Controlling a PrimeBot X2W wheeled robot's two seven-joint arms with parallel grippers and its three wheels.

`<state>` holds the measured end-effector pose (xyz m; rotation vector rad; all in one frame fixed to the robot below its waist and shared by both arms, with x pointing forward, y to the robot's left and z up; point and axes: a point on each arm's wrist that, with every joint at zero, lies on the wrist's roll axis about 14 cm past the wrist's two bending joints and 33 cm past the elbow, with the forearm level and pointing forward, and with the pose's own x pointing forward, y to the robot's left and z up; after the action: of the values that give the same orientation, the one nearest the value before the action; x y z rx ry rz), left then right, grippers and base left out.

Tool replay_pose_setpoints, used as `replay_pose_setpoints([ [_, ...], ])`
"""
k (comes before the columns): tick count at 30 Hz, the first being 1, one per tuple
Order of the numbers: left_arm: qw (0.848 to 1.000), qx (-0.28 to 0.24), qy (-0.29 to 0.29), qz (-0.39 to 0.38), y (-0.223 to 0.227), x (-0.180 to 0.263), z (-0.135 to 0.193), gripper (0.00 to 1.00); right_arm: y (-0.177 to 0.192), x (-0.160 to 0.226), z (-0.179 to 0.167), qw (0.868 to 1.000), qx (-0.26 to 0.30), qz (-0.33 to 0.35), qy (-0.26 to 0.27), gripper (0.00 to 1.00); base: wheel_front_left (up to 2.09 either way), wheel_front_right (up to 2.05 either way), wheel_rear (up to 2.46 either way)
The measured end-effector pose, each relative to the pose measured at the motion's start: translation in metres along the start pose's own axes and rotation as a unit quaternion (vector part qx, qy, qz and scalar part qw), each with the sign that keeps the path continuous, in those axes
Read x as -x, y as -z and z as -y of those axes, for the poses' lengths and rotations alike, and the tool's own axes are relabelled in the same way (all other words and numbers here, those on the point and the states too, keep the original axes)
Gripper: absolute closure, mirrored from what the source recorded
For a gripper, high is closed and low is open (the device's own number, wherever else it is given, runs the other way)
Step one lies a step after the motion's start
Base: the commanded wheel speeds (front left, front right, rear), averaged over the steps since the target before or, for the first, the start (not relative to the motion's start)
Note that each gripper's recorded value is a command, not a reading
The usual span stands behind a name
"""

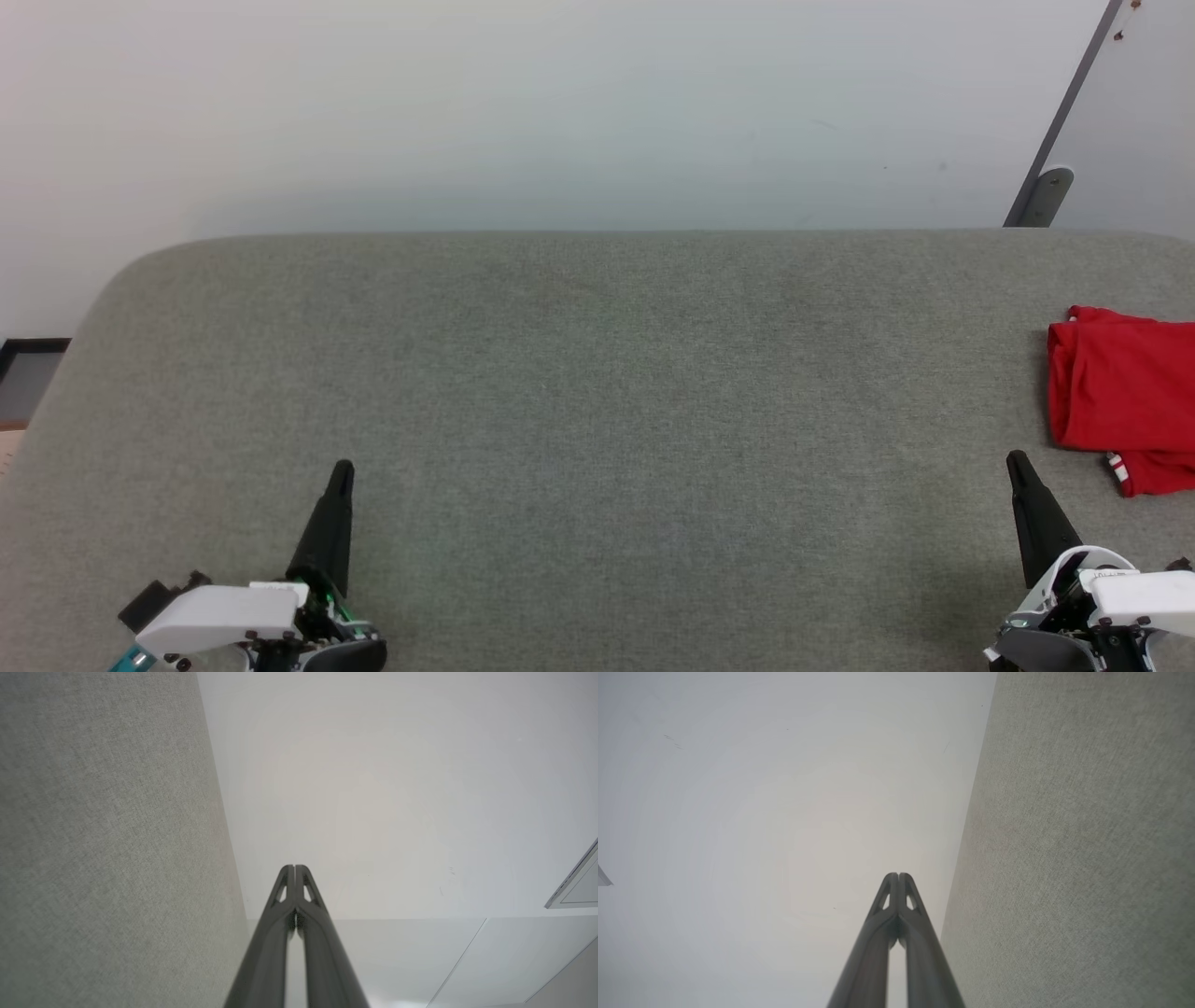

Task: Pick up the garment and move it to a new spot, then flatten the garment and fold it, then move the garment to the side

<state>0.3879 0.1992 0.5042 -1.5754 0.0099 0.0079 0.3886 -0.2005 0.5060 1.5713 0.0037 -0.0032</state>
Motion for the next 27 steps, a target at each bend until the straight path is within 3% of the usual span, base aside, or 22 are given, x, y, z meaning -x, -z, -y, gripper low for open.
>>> replay_pose_setpoints([
  [27, 1.0, 0.0, 0.0, 0.0, -0.0001, 0.0, 0.0, 1.0, 0.0001, 0.0, 0.0, 1.0, 0.0, 0.0, 0.0, 1.0, 0.0, 0.0, 0.0],
])
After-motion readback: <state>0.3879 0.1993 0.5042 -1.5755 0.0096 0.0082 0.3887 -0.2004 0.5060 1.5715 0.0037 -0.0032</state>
